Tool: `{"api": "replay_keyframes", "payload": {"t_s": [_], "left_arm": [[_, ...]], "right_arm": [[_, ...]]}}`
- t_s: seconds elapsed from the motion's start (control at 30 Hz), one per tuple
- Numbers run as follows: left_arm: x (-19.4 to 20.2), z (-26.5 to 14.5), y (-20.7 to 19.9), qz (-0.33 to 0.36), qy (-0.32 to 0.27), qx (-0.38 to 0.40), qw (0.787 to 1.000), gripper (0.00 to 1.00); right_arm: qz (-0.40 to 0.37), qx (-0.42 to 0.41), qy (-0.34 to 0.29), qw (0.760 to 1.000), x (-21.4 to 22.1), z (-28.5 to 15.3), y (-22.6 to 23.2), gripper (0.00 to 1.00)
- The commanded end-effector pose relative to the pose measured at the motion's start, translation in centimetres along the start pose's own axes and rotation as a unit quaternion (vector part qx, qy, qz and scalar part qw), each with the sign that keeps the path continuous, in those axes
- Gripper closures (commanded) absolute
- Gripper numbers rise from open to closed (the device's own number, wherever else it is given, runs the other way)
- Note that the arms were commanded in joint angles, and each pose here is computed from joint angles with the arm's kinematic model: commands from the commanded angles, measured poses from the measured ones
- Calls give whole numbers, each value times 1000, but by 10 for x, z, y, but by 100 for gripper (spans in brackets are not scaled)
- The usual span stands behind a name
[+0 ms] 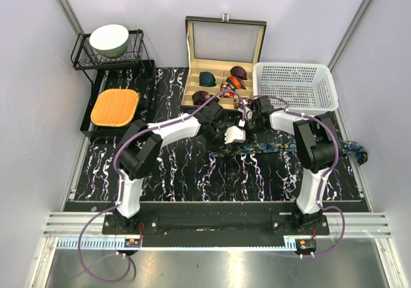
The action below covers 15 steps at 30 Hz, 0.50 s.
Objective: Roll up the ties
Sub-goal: Roll the tie at the center of the board.
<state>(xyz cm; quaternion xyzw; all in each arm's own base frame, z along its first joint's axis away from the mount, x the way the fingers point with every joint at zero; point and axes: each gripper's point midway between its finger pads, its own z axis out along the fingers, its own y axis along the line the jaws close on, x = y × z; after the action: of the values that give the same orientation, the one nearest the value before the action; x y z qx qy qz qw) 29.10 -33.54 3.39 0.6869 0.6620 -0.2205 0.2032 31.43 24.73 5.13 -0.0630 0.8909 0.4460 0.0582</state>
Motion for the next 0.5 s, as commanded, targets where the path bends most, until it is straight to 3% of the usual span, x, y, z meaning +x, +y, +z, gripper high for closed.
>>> {"api": "replay_keyframes", "payload": {"t_s": [0.0,0.17,0.37,0.47], "left_arm": [[-19,-1,7,18,-25,-1,1000,72],[-19,-1,8,21,-25,-2,999,71],[-14,4,7,17,-18,3,1000,72],[-13,5,8,12,-16,1,1000,71]], "right_arm": [[-5,-18,9,1000,1,9,3,59],[-3,-26,13,1000,3,12,3,60],[-8,-35,14,999,3,11,7,70],[-12,-20,18,1000,4,12,1,91]]}}
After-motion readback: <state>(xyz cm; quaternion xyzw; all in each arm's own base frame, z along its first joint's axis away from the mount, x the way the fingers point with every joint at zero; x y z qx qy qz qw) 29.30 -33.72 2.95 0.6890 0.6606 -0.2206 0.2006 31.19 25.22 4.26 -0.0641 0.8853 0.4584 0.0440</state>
